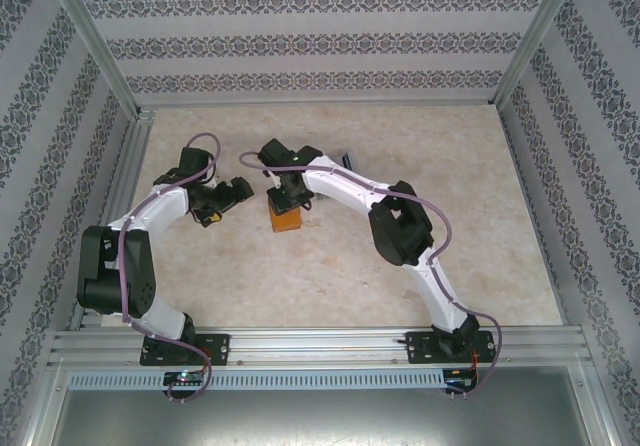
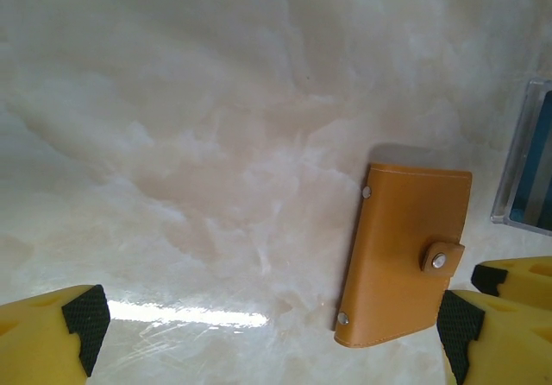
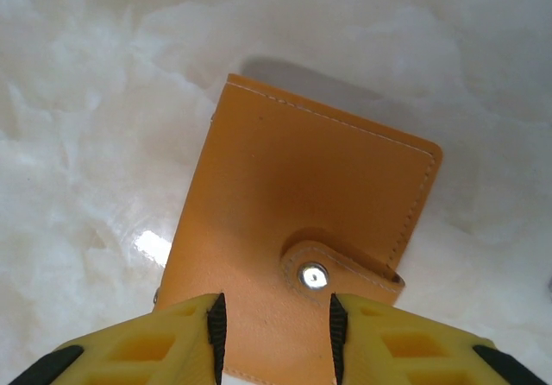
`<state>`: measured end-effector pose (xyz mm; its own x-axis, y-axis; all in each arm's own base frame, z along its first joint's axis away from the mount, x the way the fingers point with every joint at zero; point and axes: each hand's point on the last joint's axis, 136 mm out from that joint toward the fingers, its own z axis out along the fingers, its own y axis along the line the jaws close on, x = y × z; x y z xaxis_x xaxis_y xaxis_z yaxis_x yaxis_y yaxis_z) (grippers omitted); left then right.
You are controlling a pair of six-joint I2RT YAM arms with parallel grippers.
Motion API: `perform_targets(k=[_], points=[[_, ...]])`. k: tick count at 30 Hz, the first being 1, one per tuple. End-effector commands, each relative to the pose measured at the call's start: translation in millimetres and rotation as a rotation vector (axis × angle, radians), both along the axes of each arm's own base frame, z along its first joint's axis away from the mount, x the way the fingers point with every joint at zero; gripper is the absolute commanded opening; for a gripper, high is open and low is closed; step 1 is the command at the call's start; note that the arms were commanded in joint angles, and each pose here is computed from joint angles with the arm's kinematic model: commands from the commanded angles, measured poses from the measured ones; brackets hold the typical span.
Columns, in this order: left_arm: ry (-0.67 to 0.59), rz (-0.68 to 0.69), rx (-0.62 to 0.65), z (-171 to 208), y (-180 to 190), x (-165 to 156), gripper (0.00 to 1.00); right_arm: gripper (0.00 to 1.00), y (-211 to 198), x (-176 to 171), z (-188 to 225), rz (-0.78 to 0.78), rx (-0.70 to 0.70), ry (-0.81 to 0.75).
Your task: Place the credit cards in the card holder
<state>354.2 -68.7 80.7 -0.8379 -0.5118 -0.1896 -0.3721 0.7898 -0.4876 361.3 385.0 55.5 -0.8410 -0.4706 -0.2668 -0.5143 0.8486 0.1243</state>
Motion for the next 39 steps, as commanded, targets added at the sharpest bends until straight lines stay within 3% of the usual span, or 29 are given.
perform_targets(k=[1, 9, 19, 25, 32, 39], points=[[0.020, 0.009, -0.027, 0.5, 4.1, -2.5, 0.99, 0.39, -3.0, -6.7, -5.6, 0.032, -0.088, 0.012], [0.022, 0.012, -0.058, -5.5, 3.0, -1.5, 0.99, 0.38, -12.8, -1.3, -18.0, 0.038, -0.183, -0.014], [0.031, 0.008, -0.087, -7.7, -1.4, 3.7, 0.99, 0.35, -12.9, -3.4, -38.5, 0.050, -0.197, 0.024], [0.031, 0.005, -0.096, -6.6, -3.0, 4.9, 0.99, 0.26, -17.3, -5.6, -44.2, 0.045, -0.198, 0.045], [0.024, 0.014, -0.116, -5.0, -5.5, 3.9, 0.99, 0.01, -20.4, -7.6, -37.1, 0.031, -0.165, 0.050], [0.038, 0.010, -0.134, -10.7, -8.4, 0.0, 1.00, 0.00, -16.5, -7.4, -26.7, 0.022, -0.108, 0.043]])
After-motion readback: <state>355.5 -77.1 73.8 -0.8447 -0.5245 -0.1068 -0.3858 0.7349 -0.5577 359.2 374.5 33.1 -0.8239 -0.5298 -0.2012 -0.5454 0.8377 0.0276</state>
